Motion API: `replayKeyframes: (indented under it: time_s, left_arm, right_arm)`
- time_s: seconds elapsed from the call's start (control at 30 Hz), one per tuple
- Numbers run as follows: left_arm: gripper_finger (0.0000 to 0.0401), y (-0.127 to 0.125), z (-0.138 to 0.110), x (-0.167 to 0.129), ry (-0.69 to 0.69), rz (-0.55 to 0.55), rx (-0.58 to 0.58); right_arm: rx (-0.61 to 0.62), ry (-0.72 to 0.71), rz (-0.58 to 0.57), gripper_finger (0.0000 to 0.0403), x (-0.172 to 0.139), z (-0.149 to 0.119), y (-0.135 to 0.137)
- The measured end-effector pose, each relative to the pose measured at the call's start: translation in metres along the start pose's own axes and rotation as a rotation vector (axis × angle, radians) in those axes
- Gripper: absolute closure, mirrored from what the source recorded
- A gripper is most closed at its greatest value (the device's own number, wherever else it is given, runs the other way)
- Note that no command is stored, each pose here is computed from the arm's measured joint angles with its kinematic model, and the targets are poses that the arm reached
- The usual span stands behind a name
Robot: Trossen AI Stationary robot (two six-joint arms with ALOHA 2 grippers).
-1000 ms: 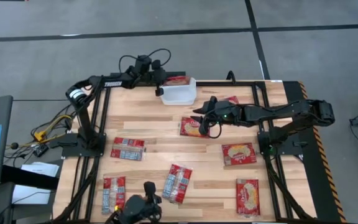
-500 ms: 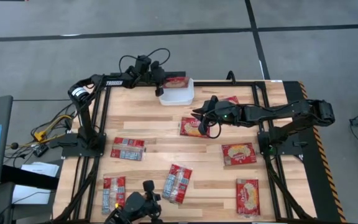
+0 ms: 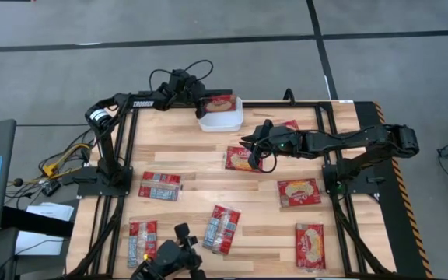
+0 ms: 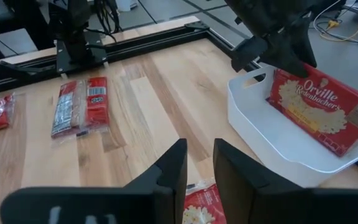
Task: Sort popcorn bags into baskets
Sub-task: Put the red popcorn bag into the white bin
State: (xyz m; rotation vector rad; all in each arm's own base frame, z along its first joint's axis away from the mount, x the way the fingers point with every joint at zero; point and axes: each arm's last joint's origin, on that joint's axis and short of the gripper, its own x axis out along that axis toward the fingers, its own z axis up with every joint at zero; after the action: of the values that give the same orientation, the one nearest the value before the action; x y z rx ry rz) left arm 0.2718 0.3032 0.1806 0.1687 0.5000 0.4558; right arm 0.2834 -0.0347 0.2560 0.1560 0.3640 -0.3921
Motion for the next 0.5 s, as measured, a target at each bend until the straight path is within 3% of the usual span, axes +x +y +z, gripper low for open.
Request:
replayKeyframes:
  time_s: [0.17, 0.5]
  left_arm:
    - [0.0259, 0.0013, 0.0004, -0.0003, 0.016, 0.047, 0.005]
    - [0.0227, -0.0060, 0.0056, 0.0019, -0.003, 0.035, 0.080]
  right_arm:
    - [0.000, 0.000, 0.000, 0.0300, 0.0000, 0.0000, 0.0000]
    - [-0.001, 0.001, 0.000, 0.0300, 0.0000, -0.0001, -0.0001]
